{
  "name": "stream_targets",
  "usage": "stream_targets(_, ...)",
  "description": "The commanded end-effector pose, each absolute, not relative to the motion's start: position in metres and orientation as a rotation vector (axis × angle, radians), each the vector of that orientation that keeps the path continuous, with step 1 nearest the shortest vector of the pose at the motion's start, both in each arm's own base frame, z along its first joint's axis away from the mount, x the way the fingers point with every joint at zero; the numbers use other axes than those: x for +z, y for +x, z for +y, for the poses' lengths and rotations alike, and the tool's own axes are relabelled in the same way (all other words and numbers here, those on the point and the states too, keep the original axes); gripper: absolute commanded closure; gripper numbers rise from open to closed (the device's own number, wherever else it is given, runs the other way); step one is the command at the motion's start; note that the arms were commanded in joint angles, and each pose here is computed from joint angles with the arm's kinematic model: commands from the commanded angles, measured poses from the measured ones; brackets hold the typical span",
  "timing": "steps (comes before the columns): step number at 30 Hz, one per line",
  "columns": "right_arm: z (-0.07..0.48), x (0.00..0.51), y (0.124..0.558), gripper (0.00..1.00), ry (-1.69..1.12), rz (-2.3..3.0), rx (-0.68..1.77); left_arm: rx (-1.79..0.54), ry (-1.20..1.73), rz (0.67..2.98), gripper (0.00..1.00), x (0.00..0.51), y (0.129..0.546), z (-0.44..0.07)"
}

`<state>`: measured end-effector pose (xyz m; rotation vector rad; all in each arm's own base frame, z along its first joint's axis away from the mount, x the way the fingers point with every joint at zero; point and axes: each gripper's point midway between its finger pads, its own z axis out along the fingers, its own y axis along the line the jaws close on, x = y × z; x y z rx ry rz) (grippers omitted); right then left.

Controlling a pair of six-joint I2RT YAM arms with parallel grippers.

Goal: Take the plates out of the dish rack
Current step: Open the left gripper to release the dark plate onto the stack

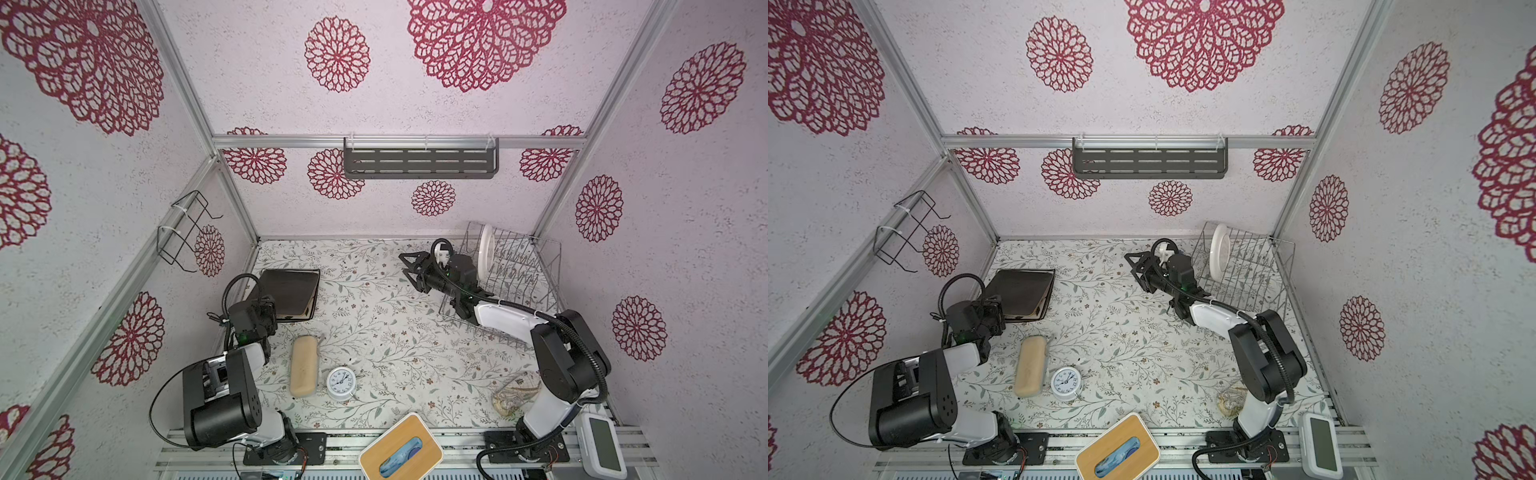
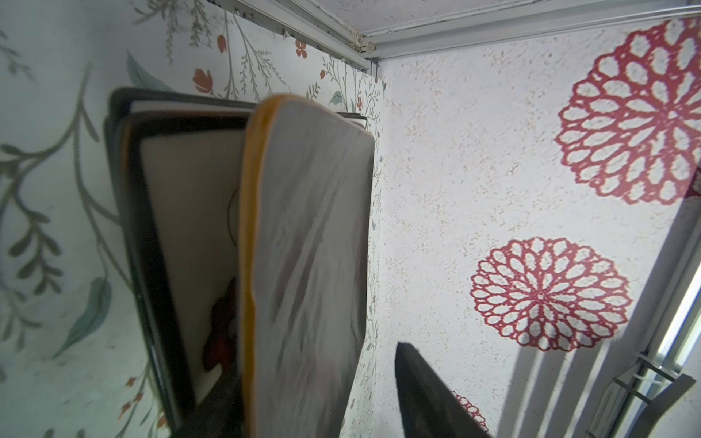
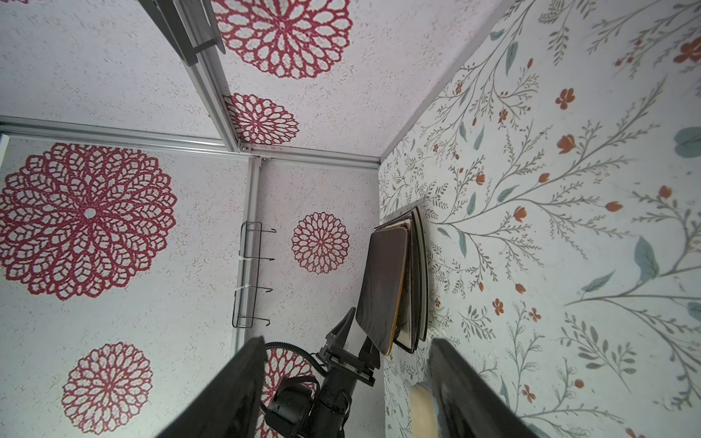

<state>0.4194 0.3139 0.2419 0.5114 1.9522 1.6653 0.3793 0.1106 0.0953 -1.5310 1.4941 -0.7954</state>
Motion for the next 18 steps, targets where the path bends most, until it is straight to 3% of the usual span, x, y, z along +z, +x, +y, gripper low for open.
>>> stream_targets(1,0.312,0.264,0.419,0.29,0.459,1.887,1.702,-0.819,-1.415,1.464,0.34,0.135,0.392,0.112)
stream_targets(18,0.311,0.263,0.418,0.29,0.464,1.884,1.705,-0.764,-1.426,1.569,0.17,0.127,0.385,0.102)
